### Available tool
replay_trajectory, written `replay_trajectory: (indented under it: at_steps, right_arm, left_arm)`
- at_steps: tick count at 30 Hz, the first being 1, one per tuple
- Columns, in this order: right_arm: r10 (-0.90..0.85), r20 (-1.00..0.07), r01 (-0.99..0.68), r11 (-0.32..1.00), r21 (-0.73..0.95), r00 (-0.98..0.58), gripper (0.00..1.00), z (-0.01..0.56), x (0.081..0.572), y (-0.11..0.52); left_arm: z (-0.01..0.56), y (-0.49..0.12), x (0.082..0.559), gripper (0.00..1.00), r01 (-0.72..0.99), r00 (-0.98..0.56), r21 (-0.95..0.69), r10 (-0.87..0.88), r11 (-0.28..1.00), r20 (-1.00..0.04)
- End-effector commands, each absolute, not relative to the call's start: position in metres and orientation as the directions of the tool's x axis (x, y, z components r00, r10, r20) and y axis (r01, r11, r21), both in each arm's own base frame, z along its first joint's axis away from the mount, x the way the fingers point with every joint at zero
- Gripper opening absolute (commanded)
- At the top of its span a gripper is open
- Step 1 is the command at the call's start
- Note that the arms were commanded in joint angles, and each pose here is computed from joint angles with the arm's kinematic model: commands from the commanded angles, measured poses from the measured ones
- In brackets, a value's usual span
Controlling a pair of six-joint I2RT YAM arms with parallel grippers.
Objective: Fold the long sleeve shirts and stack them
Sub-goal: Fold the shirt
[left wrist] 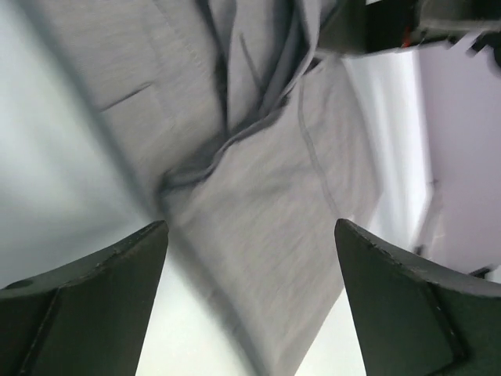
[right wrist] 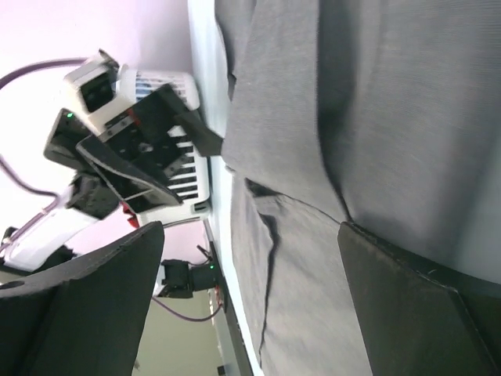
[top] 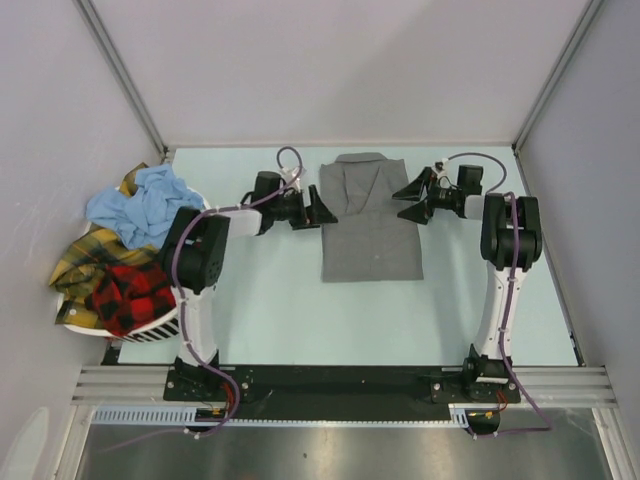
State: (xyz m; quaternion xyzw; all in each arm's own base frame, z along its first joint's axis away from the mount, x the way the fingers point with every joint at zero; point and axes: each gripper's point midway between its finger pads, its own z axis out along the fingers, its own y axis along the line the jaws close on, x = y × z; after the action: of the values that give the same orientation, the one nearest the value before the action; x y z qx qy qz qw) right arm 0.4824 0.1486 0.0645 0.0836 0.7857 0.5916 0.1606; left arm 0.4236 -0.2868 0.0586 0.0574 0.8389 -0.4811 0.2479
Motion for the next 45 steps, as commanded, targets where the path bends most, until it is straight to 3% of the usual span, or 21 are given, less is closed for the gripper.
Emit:
replay_trajectory:
  at_steps: [1,3,4,6,7,8,9,10,13,14,23,31,35,38,45]
  right_arm:
    - [0.294,-0.325,-0.229,0.318,0.92,-0.899,1.0,0.125,0.48,0.144]
    - [0.259,-0.408,-0.309,0.349,0.885,-0.875,0.98,0.142,0.477,0.145]
    - [0.238,-0.451,-0.349,0.367,0.862,-0.86,0.92,0.15,0.475,0.146]
    - [0.165,-0.505,-0.402,0.421,0.813,-0.847,0.83,0.145,0.471,0.152]
    - [0.138,-0.52,-0.42,0.435,0.796,-0.843,0.72,0.141,0.471,0.154]
    - [0.111,-0.506,-0.408,0.458,0.79,-0.855,0.66,0.131,0.467,0.158]
    - [0.07,-0.556,-0.464,0.47,0.751,-0.829,0.6,0.126,0.468,0.159]
    - [0.036,-0.568,-0.489,0.467,0.737,-0.822,0.47,0.12,0.47,0.17]
    - [-0.025,-0.587,-0.528,0.469,0.708,-0.809,0.27,0.113,0.478,0.18]
    - [-0.043,-0.567,-0.517,0.471,0.714,-0.822,0.25,0.101,0.477,0.182]
    - [-0.139,-0.561,-0.553,0.469,0.689,-0.816,0.19,0.057,0.477,0.206]
    - [-0.144,-0.447,-0.453,0.511,0.73,-0.883,0.16,0.026,0.476,0.205]
    - [-0.181,-0.391,-0.427,0.507,0.749,-0.902,0.15,0.014,0.459,0.21]
    - [-0.194,-0.386,-0.429,0.507,0.747,-0.902,0.15,0.016,0.451,0.211]
    - [-0.233,-0.341,-0.412,0.475,0.777,-0.911,0.16,0.03,0.391,0.221]
  left_arm:
    - [0.134,-0.26,0.409,0.93,0.63,-0.665,-0.527,0.045,0.57,-0.746]
    - [0.139,-0.257,0.391,0.91,0.736,-0.555,-0.366,0.199,0.569,-0.808]
    - [0.139,-0.253,0.39,0.89,0.77,-0.485,-0.25,0.284,0.587,-0.827]
    - [0.138,-0.27,0.357,0.87,0.888,-0.249,0.014,0.505,0.46,-0.826]
    - [0.134,-0.268,0.353,0.82,0.881,-0.176,0.138,0.583,0.453,-0.793]
    - [0.126,-0.286,0.325,0.81,0.911,-0.07,0.21,0.634,0.355,-0.77]
    - [0.123,-0.292,0.318,0.78,0.91,0.048,0.313,0.681,0.271,-0.73]
    - [0.109,-0.291,0.308,0.76,0.906,0.087,0.355,0.721,0.229,-0.687]
    - [0.107,-0.319,0.287,0.67,0.881,0.237,0.458,0.723,0.123,-0.649]
    - [0.107,-0.332,0.278,0.65,0.864,0.281,0.494,0.723,0.094,-0.631]
    - [0.059,-0.375,0.262,0.61,0.742,0.449,0.669,0.775,-0.046,-0.445]
    - [0.025,-0.361,0.278,0.49,0.682,0.443,0.723,0.847,-0.106,-0.294]
    - [0.019,-0.356,0.27,0.28,0.73,0.407,0.675,0.859,-0.103,-0.31]
    - [0.021,-0.352,0.252,0.01,0.769,0.402,0.628,0.853,-0.117,-0.333]
    - [0.058,-0.339,0.184,0.0,0.857,0.398,0.494,0.799,-0.148,-0.451]
